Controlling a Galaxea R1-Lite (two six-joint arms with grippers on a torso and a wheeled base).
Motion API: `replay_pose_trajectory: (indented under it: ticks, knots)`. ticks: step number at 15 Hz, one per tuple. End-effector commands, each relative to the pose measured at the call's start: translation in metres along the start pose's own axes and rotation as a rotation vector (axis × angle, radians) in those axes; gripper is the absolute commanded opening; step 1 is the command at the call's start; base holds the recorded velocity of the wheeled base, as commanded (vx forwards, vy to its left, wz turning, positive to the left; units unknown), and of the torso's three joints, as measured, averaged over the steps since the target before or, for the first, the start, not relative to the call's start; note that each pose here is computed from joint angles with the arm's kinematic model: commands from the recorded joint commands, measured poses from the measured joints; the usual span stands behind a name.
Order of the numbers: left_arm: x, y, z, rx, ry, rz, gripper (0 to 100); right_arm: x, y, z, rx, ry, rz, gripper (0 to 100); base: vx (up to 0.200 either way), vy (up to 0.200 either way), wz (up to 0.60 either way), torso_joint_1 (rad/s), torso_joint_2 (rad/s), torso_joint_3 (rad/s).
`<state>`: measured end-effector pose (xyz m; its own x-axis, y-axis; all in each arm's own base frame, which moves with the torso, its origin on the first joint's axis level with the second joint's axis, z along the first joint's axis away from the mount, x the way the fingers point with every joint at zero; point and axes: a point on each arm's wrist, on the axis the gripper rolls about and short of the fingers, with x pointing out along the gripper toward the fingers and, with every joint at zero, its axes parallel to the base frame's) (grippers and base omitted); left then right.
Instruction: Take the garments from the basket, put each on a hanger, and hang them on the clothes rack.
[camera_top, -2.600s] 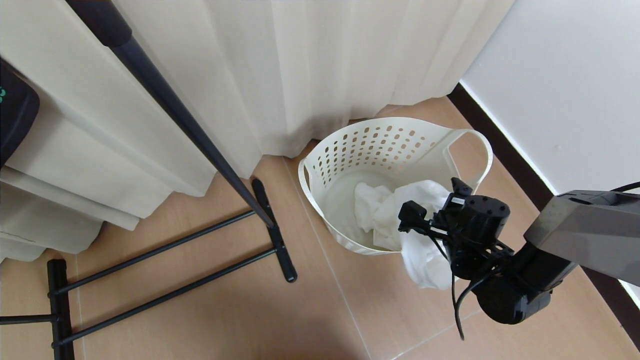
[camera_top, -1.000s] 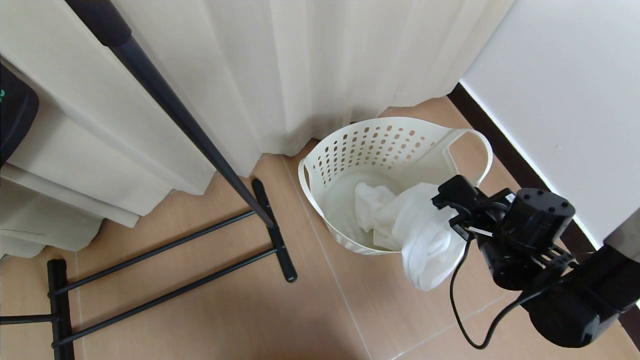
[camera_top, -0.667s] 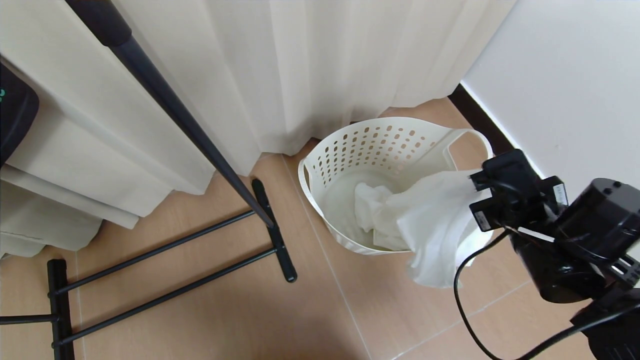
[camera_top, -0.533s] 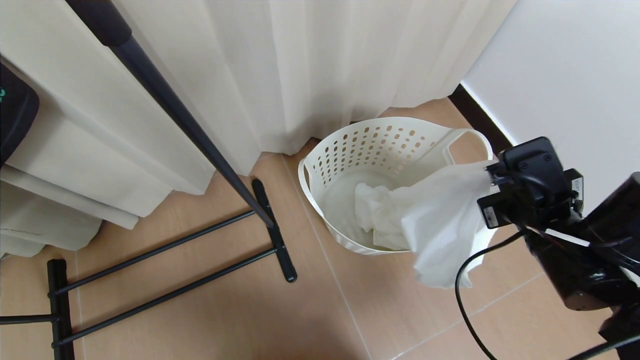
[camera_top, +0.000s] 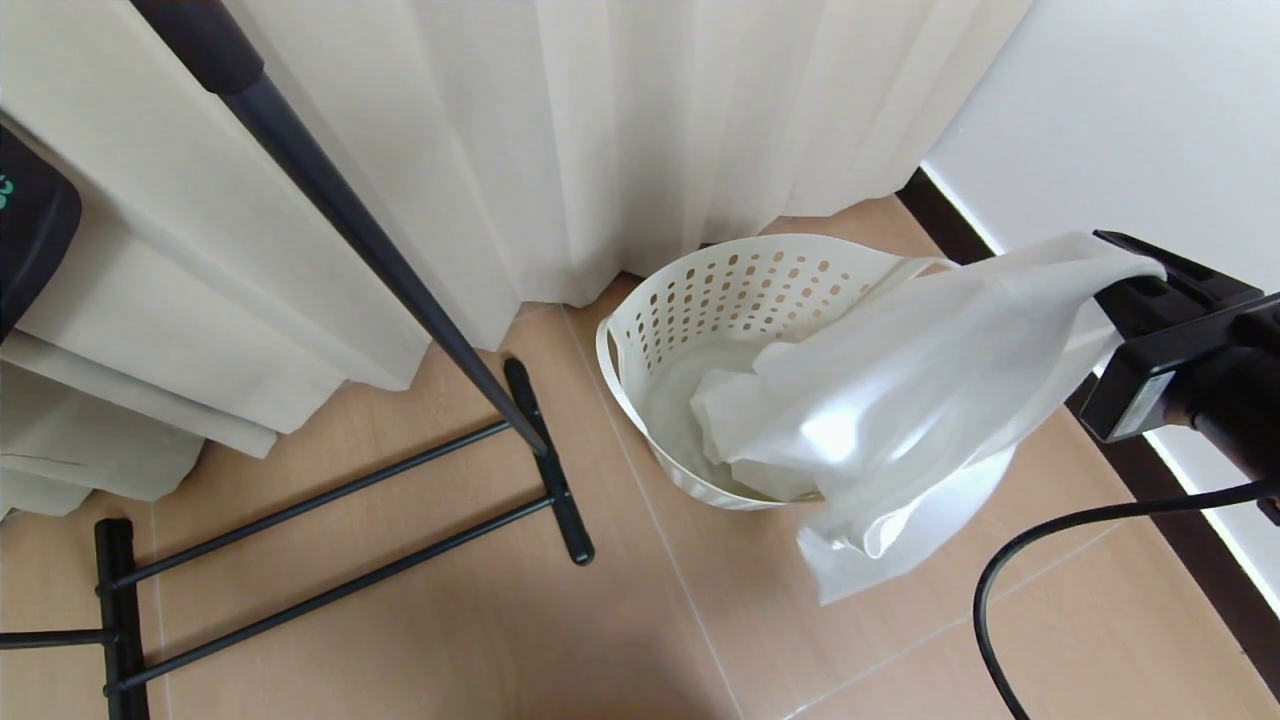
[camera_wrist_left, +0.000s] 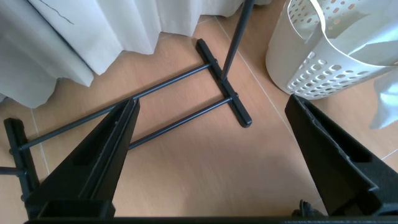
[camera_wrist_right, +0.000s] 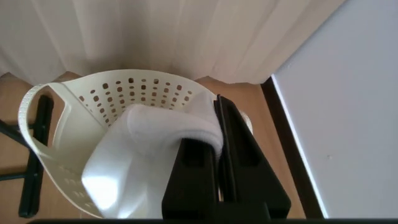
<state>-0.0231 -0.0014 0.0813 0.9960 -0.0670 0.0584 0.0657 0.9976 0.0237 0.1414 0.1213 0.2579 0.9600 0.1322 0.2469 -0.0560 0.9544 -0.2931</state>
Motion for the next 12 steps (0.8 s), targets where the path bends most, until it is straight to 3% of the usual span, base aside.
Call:
replay_pose_trajectory:
  ticks: [1, 4, 12]
  knots:
    - [0.0001, 0.0, 0.0001, 0.0, 0.0, 0.0, 100, -0.0039, -0.0046, 0.0049, 0.024, -0.014, -0.001, 0, 0.0, 0.0, 0.0, 0.0, 0.0, 0.0]
    - [0.0001, 0.0, 0.0001, 0.0, 0.0, 0.001, 100, -0.0033, -0.0041, 0.0034, 0.032, -0.007, 0.0, 0, 0.0, 0.0, 0.0, 0.0, 0.0, 0.07]
    - [0.0001, 0.0, 0.0001, -0.002, 0.0, 0.003, 100, -0.0013, -0.0061, 0.0002, 0.017, -0.003, 0.011, 0, 0.0, 0.0, 0.0, 0.001, 0.0, 0.196]
